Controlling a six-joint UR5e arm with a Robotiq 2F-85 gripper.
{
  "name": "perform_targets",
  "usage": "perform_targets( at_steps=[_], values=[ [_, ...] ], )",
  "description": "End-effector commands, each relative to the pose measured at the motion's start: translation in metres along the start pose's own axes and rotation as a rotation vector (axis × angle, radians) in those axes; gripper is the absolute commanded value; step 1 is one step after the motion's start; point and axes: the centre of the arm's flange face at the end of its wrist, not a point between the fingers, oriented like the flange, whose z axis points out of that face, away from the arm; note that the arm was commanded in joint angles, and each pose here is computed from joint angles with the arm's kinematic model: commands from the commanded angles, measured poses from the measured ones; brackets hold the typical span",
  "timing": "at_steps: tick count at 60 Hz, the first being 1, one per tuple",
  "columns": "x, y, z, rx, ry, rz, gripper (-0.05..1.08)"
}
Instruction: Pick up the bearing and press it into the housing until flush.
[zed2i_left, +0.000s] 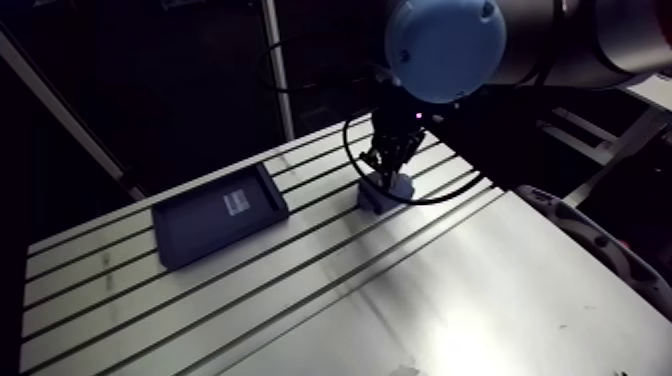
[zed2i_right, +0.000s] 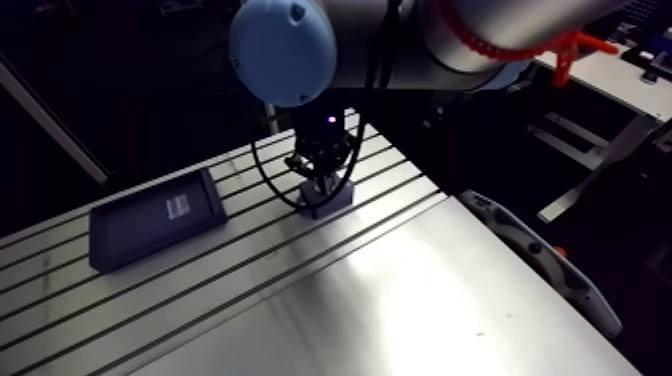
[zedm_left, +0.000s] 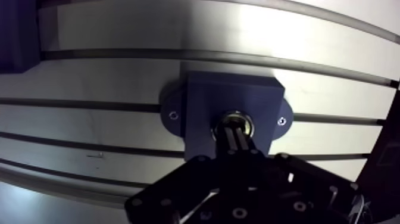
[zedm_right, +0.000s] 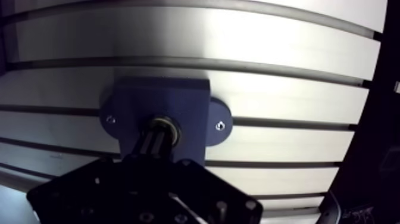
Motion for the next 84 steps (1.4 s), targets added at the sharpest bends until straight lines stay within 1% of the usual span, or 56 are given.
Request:
perform_targets(
  at_steps=[1,15,22,54,64,84],
  values=[
    [-0.0003,-0.0004,0.0011,0.002,-0.002,-0.001,1.07],
    [-0.0004,-0.0003,0.0011,0.0,-0.003,0.0,1.07],
    [-0.0014,-0.0013,0.003,0.004,-0.006,0.0,1.07],
    [-0.0022,-0.0006,0.0036,0.003,-0.007,0.002,1.07],
    [-0.0026,-0.001,0.0052,0.006,-0.01,0.001,1.07],
    [-0.0023,-0.0018,0.0044,0.005,-0.009,0.0,1.07]
  ],
)
